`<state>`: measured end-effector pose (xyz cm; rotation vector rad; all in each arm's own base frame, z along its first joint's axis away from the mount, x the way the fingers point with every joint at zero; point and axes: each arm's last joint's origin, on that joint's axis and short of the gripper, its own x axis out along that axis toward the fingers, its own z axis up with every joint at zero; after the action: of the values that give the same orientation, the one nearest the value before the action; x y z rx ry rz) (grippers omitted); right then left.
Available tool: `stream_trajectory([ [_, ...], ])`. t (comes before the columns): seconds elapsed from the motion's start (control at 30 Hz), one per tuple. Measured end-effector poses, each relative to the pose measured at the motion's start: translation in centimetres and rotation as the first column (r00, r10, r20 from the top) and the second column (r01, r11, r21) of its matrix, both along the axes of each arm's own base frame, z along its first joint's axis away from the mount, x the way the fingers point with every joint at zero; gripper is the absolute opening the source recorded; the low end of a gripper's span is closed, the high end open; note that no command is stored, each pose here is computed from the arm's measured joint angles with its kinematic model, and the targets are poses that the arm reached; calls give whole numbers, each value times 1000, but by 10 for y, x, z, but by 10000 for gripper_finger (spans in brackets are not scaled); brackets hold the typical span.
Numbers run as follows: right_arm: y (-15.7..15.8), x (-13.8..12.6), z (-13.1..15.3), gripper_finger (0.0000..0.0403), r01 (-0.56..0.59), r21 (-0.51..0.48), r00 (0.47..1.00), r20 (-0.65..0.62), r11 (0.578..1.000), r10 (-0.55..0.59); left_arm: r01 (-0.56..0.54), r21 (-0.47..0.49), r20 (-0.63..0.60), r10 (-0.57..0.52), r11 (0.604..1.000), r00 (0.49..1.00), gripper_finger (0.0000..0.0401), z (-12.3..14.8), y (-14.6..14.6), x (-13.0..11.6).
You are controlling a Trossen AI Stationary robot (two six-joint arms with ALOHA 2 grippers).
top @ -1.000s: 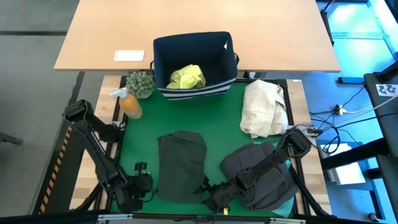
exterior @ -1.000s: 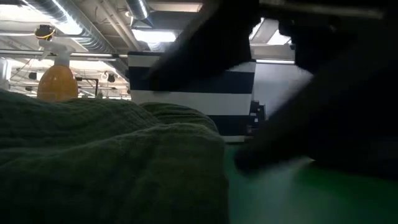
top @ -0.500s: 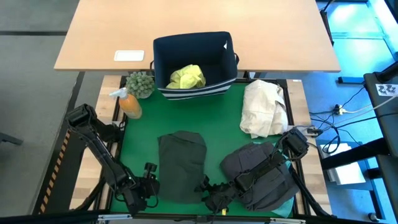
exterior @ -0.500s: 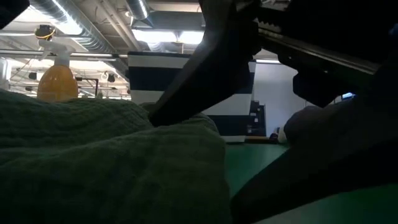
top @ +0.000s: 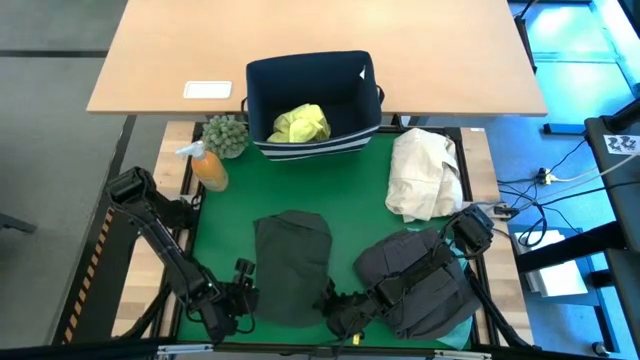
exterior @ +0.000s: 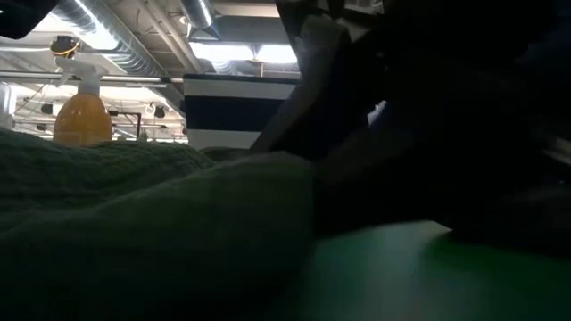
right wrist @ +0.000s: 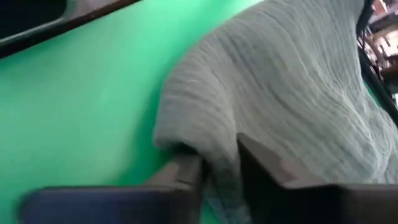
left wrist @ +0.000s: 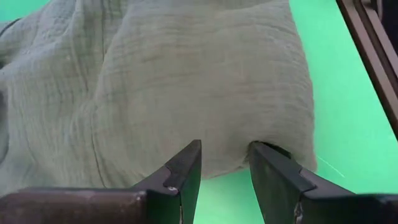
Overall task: Fold laundry
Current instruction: Fold the green polo shirt
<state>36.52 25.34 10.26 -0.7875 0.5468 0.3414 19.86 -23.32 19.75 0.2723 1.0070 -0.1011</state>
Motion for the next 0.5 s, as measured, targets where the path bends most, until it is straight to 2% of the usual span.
stream_trajectory([
  [0.07,-3,2,2,22,37,16,999,8,999,-37,0,-6,5,0,1000,1000,127,1,-1,1],
  [0.1,-5,3,2,13,69,29,998,11,997,-69,3,-4,5,-3,1000,1000,127,2,-1,1],
  [0.2,-17,9,1,22,201,86,979,14,976,-203,40,9,46,-41,999,998,127,18,-7,6],
  [0.27,-24,12,1,18,248,125,968,-7,961,-249,47,54,109,-52,997,993,127,34,-11,10],
  [0.4,-32,18,0,8,286,232,958,-57,930,-281,56,129,173,-78,990,982,127,55,-15,14],
  [0.5,-34,19,0,7,295,258,955,-64,920,-288,66,138,154,-87,988,984,127,53,-17,14],
])
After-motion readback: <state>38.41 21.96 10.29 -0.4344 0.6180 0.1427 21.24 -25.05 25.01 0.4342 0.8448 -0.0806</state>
